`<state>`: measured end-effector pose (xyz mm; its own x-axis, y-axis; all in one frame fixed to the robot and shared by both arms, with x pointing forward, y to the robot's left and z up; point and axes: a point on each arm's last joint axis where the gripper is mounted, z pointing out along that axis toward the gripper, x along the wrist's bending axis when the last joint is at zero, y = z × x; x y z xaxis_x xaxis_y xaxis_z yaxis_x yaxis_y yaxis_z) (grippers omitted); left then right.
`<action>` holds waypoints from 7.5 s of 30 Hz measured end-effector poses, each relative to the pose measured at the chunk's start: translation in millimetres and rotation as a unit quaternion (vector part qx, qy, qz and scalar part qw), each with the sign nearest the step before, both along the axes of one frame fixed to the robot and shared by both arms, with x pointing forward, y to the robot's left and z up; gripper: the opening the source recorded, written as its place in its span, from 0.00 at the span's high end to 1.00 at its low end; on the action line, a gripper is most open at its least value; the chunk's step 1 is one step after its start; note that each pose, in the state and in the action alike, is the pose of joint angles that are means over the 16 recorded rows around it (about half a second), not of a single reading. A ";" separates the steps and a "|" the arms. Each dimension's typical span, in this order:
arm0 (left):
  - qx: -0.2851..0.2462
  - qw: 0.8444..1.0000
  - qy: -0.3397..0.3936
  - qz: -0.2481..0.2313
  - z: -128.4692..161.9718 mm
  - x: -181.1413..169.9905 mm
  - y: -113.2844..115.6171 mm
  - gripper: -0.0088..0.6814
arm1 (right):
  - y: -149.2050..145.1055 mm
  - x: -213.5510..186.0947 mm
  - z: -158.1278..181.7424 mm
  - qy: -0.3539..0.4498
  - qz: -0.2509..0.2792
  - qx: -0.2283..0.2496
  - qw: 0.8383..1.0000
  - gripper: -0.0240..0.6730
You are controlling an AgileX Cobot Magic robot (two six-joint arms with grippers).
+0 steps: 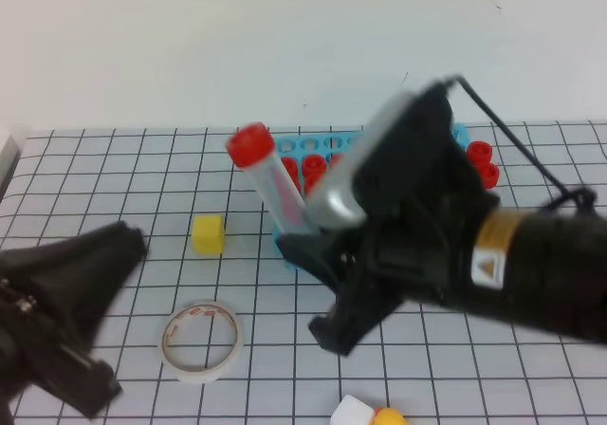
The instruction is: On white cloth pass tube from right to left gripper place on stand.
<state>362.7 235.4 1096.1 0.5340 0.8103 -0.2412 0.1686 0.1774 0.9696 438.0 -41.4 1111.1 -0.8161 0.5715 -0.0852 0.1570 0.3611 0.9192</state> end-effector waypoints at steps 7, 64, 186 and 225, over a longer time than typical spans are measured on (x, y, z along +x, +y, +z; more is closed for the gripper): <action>-0.011 0.998 0.014 -0.053 -0.8 1.4 -11.3 0.50 | -2.5 -20.5 -17.5 -0.025 0.012 0.046 0.999 0.63; 0.041 0.995 -0.031 -0.085 12.8 12.6 -20.1 0.61 | -105.0 -109.4 12.0 0.001 0.078 -0.153 0.985 0.79; 0.116 0.993 0.007 0.028 -133.2 213.3 -177.4 0.45 | -202.7 -149.7 -51.8 -0.026 0.013 -0.145 0.989 0.97; 0.213 0.947 -0.121 0.207 14.9 14.6 43.9 0.99 | -202.7 -149.7 -51.8 -0.026 0.013 -0.145 0.989 0.97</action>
